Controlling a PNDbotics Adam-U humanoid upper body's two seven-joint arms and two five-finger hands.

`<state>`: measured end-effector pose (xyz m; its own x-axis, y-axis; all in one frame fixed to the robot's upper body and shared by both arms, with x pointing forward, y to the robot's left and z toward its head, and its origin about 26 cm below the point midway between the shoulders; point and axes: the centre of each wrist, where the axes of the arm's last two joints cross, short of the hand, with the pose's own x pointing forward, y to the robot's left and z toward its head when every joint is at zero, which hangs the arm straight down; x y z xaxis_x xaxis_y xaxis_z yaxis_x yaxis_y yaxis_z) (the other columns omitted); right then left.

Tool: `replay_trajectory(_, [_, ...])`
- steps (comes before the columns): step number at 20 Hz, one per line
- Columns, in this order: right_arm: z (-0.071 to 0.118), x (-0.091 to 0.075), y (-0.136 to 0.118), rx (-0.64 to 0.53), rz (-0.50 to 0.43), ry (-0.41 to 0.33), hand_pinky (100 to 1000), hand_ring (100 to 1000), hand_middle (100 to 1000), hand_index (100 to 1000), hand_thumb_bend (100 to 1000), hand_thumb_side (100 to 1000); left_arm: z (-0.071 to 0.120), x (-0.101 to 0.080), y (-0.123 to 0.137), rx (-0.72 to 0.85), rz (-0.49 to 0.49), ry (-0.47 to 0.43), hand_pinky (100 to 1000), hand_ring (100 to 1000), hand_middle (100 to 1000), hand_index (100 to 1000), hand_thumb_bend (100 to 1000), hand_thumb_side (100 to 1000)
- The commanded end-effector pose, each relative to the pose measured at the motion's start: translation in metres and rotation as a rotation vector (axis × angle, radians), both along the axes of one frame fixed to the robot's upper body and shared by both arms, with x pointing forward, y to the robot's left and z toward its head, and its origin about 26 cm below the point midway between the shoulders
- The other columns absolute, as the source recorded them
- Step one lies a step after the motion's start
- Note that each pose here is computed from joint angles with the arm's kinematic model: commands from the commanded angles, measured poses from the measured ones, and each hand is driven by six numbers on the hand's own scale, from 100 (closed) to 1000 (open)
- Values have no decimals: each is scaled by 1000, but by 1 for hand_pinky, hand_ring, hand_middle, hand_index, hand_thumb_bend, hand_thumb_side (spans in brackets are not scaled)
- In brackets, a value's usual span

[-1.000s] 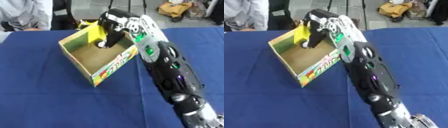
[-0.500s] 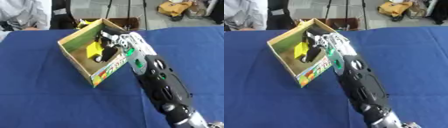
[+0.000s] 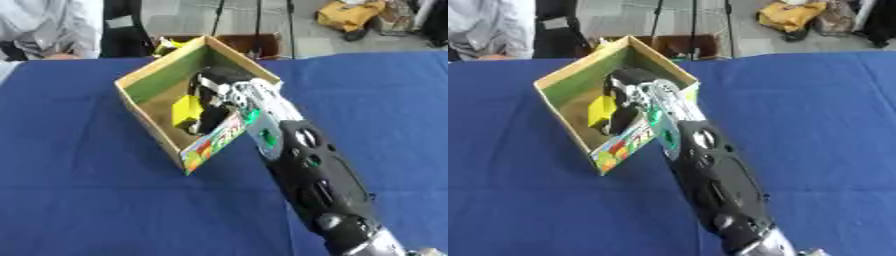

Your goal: Pick up objects on the table and place them in the box.

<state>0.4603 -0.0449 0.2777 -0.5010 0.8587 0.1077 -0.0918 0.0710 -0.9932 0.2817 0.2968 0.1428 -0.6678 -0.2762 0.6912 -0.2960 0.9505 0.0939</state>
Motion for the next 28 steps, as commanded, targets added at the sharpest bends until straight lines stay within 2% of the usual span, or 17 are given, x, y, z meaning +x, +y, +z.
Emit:
replay_trajectory(1, [11, -3, 6, 1, 14, -42, 754, 761, 563, 516, 458, 246, 9, -1, 0, 16, -8, -29, 241, 462, 553, 881, 338, 949])
replay_trajectory(4, [15, -4, 6, -9, 25, -56, 787, 804, 652, 632, 527, 283, 9, -1, 0, 16, -8, -29, 241, 462, 553, 881, 336, 950])
replay_trajectory(7, [20, -5, 5, -24, 39, -67, 811, 836, 689, 689, 547, 324, 9, -1, 0, 16, -8, -27, 241, 462, 553, 881, 335, 950])
replay_trajectory(14, [27, -6, 4, -47, 53, -81, 817, 843, 702, 700, 553, 333, 9, -1, 0, 18, -9, -25, 242, 463, 553, 881, 335, 950])
replay_trajectory(15, [30, -7, 4, -49, 56, -89, 833, 873, 746, 765, 585, 412, 9, -1, 1, 18, -8, -24, 242, 463, 554, 881, 336, 951])
replay_trajectory(17, [43, -11, 2, -34, 77, -135, 835, 876, 747, 781, 590, 439, 8, -2, 1, 19, -6, -21, 242, 463, 554, 881, 335, 951])
replay_trajectory(18, [49, -13, 1, -21, 86, -155, 838, 878, 744, 789, 599, 490, 8, -2, 2, 19, -5, -20, 242, 463, 554, 881, 334, 952])
replay_trajectory(21, [66, -21, -8, 31, 104, -227, 840, 879, 743, 788, 596, 530, 8, -2, 2, 19, -1, -18, 243, 463, 554, 881, 333, 952])
replay_trajectory(22, [71, -24, -11, 49, 109, -247, 841, 879, 736, 789, 548, 590, 8, -2, 3, 18, 1, -18, 243, 463, 554, 881, 335, 951])
replay_trajectory(23, [77, -27, -15, 71, 115, -273, 841, 879, 735, 790, 586, 565, 7, -3, 3, 18, 3, -17, 243, 463, 554, 881, 332, 952])
replay_trajectory(27, [94, -38, -37, 150, 132, -384, 838, 874, 724, 789, 551, 616, 7, -3, 4, 17, 13, -16, 243, 463, 554, 881, 332, 952])
replay_trajectory(28, [97, -41, -43, 172, 132, -407, 834, 869, 716, 785, 520, 677, 7, -3, 5, 16, 16, -16, 243, 463, 553, 881, 329, 952])
